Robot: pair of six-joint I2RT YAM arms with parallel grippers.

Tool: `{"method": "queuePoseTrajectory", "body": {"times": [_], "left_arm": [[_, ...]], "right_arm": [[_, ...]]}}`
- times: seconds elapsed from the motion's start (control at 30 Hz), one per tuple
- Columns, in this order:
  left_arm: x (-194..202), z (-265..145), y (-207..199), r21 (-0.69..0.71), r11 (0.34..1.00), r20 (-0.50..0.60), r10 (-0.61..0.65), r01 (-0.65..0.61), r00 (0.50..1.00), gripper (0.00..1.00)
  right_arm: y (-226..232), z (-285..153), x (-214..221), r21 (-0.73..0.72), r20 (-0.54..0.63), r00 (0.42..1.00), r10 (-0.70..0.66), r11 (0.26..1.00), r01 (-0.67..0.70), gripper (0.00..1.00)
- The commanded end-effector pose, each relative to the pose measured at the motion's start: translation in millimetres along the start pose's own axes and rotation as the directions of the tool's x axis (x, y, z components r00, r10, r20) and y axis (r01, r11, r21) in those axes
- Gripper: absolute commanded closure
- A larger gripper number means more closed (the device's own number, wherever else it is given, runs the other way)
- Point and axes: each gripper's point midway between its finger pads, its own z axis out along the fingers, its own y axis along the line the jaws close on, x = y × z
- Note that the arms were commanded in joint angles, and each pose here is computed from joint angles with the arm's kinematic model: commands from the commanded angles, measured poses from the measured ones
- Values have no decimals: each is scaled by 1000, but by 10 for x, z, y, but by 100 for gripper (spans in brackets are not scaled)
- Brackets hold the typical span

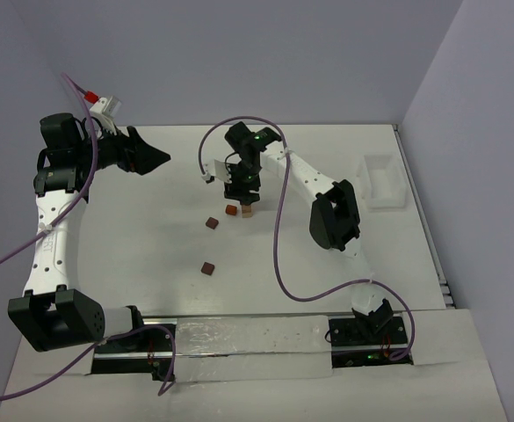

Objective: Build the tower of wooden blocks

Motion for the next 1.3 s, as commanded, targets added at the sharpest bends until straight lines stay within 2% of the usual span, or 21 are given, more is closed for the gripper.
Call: {"method": "queuePoseTrajectory", "body": {"times": [0.0, 1.27], "left_arm": [[-201, -39, -81, 22, 998, 42, 57, -58, 998, 1], [-182, -40, -78, 21, 998, 42, 56, -57, 998, 1]], "right_arm": [[-1, -39, -33, 8, 11, 1000, -18, 1000, 18, 30], [-17, -192, 2, 16, 23, 1000, -13, 1000, 12, 30]]}}
